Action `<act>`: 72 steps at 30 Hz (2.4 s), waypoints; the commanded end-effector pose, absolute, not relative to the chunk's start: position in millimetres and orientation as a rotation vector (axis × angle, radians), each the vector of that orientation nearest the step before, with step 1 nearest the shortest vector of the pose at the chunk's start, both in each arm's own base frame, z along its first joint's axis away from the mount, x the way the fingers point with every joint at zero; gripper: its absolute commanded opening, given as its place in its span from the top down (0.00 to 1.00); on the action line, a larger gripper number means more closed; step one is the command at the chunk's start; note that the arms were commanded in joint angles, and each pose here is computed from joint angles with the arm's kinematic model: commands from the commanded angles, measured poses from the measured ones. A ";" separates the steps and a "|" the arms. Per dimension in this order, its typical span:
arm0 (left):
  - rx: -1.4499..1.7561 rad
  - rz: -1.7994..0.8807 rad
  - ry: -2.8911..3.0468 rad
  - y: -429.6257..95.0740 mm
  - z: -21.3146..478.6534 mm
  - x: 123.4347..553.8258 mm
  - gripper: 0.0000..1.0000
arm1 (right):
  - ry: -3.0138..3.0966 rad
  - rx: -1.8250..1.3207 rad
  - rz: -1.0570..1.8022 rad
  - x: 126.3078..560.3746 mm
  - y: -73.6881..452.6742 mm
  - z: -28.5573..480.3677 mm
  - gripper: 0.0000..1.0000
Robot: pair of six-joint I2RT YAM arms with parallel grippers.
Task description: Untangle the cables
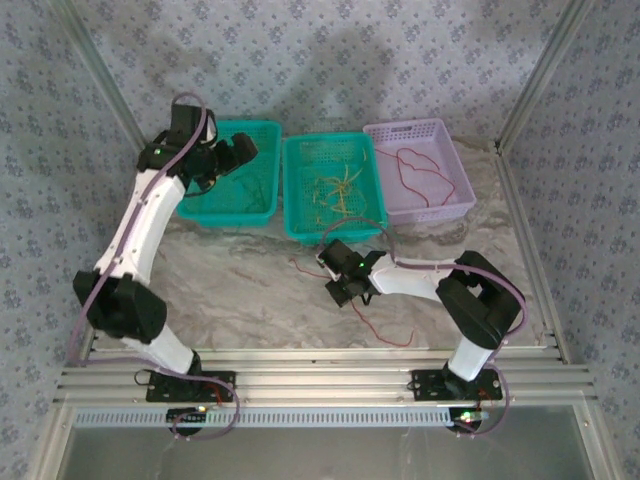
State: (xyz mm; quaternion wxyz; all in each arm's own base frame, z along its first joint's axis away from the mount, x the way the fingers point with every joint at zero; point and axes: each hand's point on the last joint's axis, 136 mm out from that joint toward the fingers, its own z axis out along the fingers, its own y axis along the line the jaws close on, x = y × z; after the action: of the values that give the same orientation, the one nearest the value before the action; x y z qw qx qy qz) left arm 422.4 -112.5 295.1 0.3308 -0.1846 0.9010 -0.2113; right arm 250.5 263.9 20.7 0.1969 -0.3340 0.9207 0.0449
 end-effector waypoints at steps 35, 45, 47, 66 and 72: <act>-0.541 -0.428 2.115 -70.3 287.9 355.8 0.00 | 1.894 -0.069 0.246 490.6 97.9 381.7 1.00; -0.530 -0.381 2.064 -67.2 289.6 351.9 0.00 | 1.863 -0.038 0.200 572.5 57.9 327.8 1.00; -0.515 -0.370 2.066 -69.4 288.3 351.8 0.00 | 1.810 -0.038 0.209 582.2 52.7 328.0 1.00; -0.462 -0.360 2.036 -77.6 287.7 353.2 0.00 | 1.952 0.036 0.146 649.2 48.0 153.9 1.00; -0.450 -0.365 2.038 -80.2 288.8 354.4 0.00 | 2.106 0.163 0.051 627.2 47.4 112.7 1.00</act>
State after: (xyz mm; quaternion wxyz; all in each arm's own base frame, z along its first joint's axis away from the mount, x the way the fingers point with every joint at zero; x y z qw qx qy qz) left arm 353.5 -79.9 272.3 0.4657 -0.1939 0.8508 -0.1472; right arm 635.8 52.4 118.3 0.5073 0.0308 0.8597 0.0507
